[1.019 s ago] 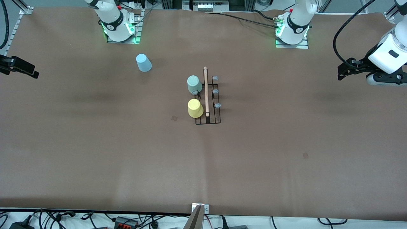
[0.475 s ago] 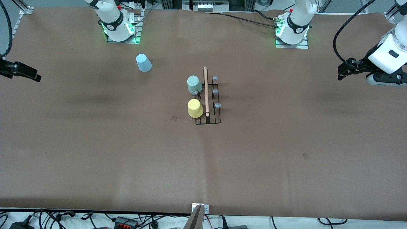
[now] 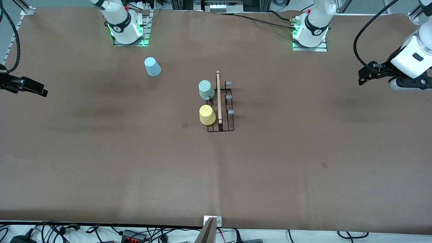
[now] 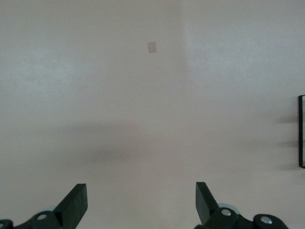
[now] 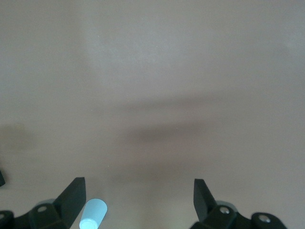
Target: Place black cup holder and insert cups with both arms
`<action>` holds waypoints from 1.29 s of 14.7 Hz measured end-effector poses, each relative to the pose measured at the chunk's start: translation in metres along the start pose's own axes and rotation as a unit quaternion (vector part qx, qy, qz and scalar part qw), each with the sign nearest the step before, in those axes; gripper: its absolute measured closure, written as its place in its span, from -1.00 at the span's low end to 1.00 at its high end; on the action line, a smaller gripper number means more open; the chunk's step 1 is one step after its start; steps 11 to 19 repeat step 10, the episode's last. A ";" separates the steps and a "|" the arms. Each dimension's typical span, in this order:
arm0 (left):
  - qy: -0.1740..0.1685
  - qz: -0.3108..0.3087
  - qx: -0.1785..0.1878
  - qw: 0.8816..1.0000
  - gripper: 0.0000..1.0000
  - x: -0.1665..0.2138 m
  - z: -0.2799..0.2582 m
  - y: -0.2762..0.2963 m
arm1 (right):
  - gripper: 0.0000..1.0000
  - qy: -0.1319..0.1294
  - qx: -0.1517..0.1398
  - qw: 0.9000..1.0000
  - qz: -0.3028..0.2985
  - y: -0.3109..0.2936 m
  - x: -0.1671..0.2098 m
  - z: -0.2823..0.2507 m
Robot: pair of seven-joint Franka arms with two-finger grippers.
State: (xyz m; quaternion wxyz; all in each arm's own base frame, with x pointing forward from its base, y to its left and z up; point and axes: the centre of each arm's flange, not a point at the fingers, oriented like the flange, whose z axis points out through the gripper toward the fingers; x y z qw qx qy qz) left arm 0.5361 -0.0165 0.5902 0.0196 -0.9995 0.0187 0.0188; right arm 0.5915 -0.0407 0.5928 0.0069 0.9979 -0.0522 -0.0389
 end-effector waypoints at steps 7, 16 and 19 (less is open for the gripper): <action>0.000 0.000 0.000 1.000 -1.00 0.000 0.000 0.000 | -1.00 0.015 0.000 1.000 -0.009 -0.011 -0.002 -0.015; 0.000 0.000 0.000 1.000 -1.00 0.000 0.000 0.000 | -1.00 0.016 0.000 1.000 -0.009 -0.011 -0.006 -0.020; 0.000 0.000 0.000 1.000 -1.00 0.000 0.000 0.000 | -1.00 0.016 0.000 1.000 -0.009 -0.011 -0.006 -0.020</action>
